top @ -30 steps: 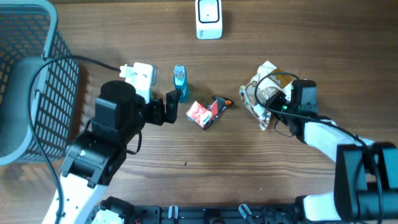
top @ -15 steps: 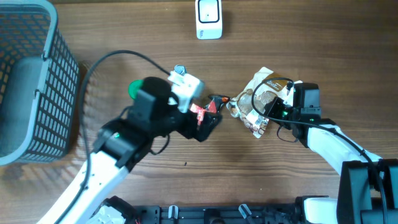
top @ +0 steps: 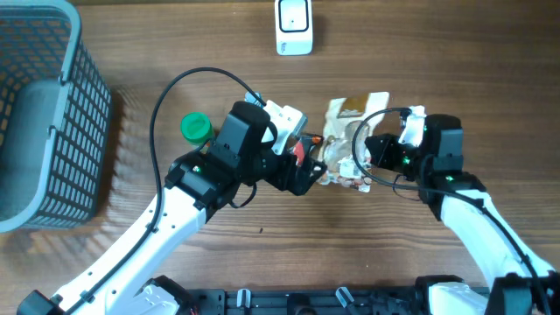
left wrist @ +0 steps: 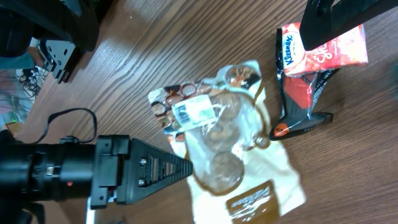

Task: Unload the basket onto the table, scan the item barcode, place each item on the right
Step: 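Hold the bag up with the right gripper and turn it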

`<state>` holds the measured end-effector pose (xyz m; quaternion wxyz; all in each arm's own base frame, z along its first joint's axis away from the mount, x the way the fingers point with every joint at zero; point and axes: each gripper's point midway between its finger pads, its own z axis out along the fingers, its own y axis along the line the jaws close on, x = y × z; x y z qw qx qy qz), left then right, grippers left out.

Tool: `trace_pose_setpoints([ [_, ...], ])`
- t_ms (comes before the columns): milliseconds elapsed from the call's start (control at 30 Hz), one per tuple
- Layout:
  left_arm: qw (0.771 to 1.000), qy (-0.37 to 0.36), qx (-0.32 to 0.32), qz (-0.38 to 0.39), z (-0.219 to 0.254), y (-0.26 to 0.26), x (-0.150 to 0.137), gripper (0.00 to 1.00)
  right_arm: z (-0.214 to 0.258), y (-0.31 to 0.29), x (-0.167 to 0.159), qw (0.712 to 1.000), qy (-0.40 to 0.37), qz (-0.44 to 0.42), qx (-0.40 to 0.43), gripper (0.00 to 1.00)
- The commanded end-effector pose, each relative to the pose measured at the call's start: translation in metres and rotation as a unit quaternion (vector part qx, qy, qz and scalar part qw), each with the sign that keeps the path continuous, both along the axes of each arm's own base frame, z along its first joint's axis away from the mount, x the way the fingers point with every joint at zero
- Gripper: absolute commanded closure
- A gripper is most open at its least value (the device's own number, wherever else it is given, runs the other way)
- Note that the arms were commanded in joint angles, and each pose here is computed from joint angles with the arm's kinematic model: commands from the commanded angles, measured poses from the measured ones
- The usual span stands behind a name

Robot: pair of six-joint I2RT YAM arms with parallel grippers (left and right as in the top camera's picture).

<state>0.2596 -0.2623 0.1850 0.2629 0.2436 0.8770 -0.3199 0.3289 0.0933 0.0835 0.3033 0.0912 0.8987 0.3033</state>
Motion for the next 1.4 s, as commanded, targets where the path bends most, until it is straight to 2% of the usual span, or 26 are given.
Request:
trace_pose_setpoints([
  [0,1.000,0.006,-0.006,-0.004,0.000,-0.002,-0.002,0.00,0.017,0.017,-0.007,0.998,-0.024,0.045,0.029,0.96],
  [167,1.000,-0.003,0.006,0.011,-0.002,0.002,0.003,0.00,0.021,0.021,-0.012,0.997,-0.023,0.059,0.040,0.93],
  [200,1.000,-0.003,0.006,0.011,-0.002,0.002,0.003,0.00,0.016,0.018,-0.014,0.998,-0.012,0.050,0.030,0.76],
  [233,1.000,-0.003,0.006,0.011,-0.002,0.002,0.003,0.00,0.005,0.008,-0.017,1.000,0.009,0.029,0.005,0.46],
  [267,1.000,-0.002,0.006,0.011,-0.002,0.002,0.003,0.00,-0.006,-0.004,-0.019,0.999,0.027,0.003,-0.024,0.23],
  [300,1.000,-0.002,0.006,0.010,-0.002,0.002,0.002,0.00,-0.013,-0.014,-0.020,0.998,0.041,-0.017,-0.048,0.10],
  [367,1.000,0.006,0.012,0.006,-0.008,-0.001,0.001,0.00,-0.023,-0.026,-0.025,0.994,0.058,-0.034,-0.082,0.02],
  [400,1.000,0.021,0.016,0.007,-0.016,-0.003,-0.001,0.00,-0.025,-0.027,-0.028,0.994,0.064,-0.035,-0.087,0.02],
  [433,0.999,0.037,0.019,0.011,-0.024,-0.006,-0.002,0.00,-0.025,-0.027,-0.028,0.994,0.065,-0.034,-0.087,0.14],
  [467,0.998,0.053,0.023,0.015,-0.033,-0.010,-0.002,0.00,-0.025,-0.027,-0.028,0.993,0.065,-0.035,-0.087,0.28],
  [533,0.995,0.086,0.033,0.021,-0.059,-0.020,0.001,0.00,-0.027,-0.035,-0.027,0.991,0.071,-0.059,-0.096,0.76],
  [567,0.995,0.093,0.029,0.015,-0.065,-0.024,0.002,0.00,-0.028,-0.036,-0.027,0.990,0.074,-0.063,-0.098,0.81],
  [600,0.995,0.101,0.023,0.006,-0.070,-0.030,0.002,0.02,-0.029,-0.037,-0.027,0.990,0.075,-0.065,-0.101,0.83],
  [633,0.994,0.106,0.021,0.005,-0.074,-0.032,0.003,0.22,-0.029,-0.038,-0.028,0.990,0.077,-0.066,-0.103,0.84],
  [667,0.993,0.113,0.021,0.010,-0.078,-0.033,0.004,0.59,-0.031,-0.039,-0.029,0.989,0.080,-0.068,-0.105,0.86],
  [700,0.992,0.122,0.022,0.020,-0.081,-0.032,0.006,0.83,-0.031,-0.040,-0.030,0.988,0.084,-0.070,-0.106,0.88],
  [733,0.992,0.125,0.021,0.025,-0.081,-0.031,0.007,0.96,-0.032,-0.040,-0.031,0.988,0.085,-0.069,-0.106,0.88],
  [900,0.990,0.130,-0.001,0.049,-0.081,-0.037,0.017,0.96,-0.033,-0.040,-0.031,0.987,0.094,-0.082,-0.097,0.89],
  [1033,0.980,0.172,-0.018,0.095,-0.105,-0.040,0.035,0.96,-0.033,-0.040,-0.030,0.987,0.095,-0.087,-0.093,0.89],
  [1133,0.972,0.209,-0.035,0.103,-0.123,-0.047,0.039,0.96,-0.033,-0.040,-0.030,0.987,0.094,-0.087,-0.092,0.89],
  [1300,0.964,0.236,-0.025,0.120,-0.148,-0.046,0.040,0.96,-0.033,-0.040,-0.029,0.987,0.095,-0.090,-0.090,0.89],
  [1367,0.962,0.243,-0.018,0.122,-0.154,-0.044,0.039,0.96,-0.030,-0.039,-0.026,0.988,0.089,-0.097,-0.083,0.78],
])
